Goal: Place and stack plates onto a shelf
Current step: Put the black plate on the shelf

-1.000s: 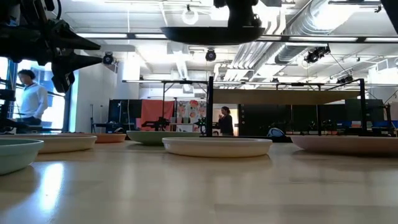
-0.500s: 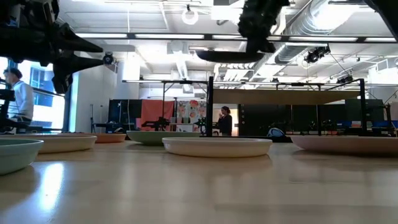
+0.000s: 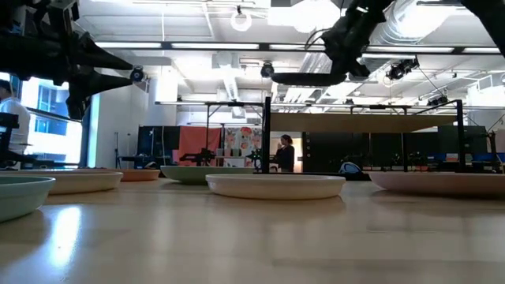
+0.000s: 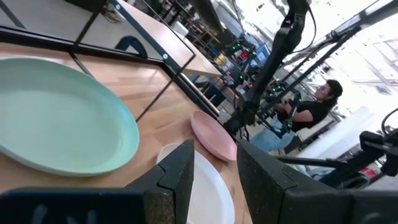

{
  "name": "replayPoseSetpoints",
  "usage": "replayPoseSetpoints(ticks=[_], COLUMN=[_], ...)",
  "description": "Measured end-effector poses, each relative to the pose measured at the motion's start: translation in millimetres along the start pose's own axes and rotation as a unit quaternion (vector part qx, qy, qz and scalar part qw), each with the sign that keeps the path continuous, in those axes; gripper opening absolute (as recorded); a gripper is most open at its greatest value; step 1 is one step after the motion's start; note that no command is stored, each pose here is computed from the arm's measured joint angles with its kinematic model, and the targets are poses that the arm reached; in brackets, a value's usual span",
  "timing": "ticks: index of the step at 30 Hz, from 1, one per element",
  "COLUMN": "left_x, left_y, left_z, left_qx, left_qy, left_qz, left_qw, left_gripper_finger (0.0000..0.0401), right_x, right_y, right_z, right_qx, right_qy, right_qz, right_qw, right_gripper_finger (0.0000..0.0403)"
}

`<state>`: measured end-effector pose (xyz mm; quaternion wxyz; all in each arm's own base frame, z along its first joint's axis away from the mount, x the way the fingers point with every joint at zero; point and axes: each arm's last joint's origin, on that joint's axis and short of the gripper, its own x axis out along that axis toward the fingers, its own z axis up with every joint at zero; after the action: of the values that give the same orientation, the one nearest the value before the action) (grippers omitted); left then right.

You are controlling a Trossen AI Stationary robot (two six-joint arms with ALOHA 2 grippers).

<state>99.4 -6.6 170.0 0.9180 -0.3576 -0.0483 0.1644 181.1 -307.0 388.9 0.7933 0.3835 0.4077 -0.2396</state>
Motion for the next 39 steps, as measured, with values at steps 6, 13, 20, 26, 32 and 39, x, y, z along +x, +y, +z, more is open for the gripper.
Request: replayPoseSetpoints(ticks=[6, 13, 20, 26, 32, 39], left_x=[0.0, 0.0, 0.0, 0.0, 0.0, 0.0], left_y=[0.0, 0.0, 0.5, 0.6, 0.5, 0.5], left_z=[0.0, 0.0, 0.5, 0.5, 0.5, 0.5], left_qx=[0.000, 0.000, 0.000, 0.000, 0.000, 0.000], left_qy=[0.000, 0.000, -0.009, -0.009, -0.009, -0.009], left_qz=[0.000, 0.000, 0.009, 0.010, 0.009, 0.009], left_qw=[1.000, 1.000, 1.000, 1.000, 1.000, 1.000], left_gripper_finger=[0.0110, 0.0110, 0.0110, 0.0110, 0.0110, 0.0110], right_x=[17.3, 34.3, 51.8, 66.0, 77.5, 82.4], right_y=[-5.1, -11.6, -12.0, -11.3, -10.6, -7.7], right_z=[2.7, 2.1, 4.3, 5.4, 6.7, 6.5], right_qx=[-0.004, 0.002, 0.003, 0.000, 0.013, 0.004], right_qy=[0.034, 0.082, 0.109, 0.132, 0.146, 0.153], right_qz=[0.006, 0.007, -0.007, -0.025, -0.030, -0.057], right_qw=[0.999, 0.997, 0.994, 0.991, 0.989, 0.986], right_gripper_finger=[0.0000, 0.0000, 0.0000, 0.0000, 0.0000, 0.0000])
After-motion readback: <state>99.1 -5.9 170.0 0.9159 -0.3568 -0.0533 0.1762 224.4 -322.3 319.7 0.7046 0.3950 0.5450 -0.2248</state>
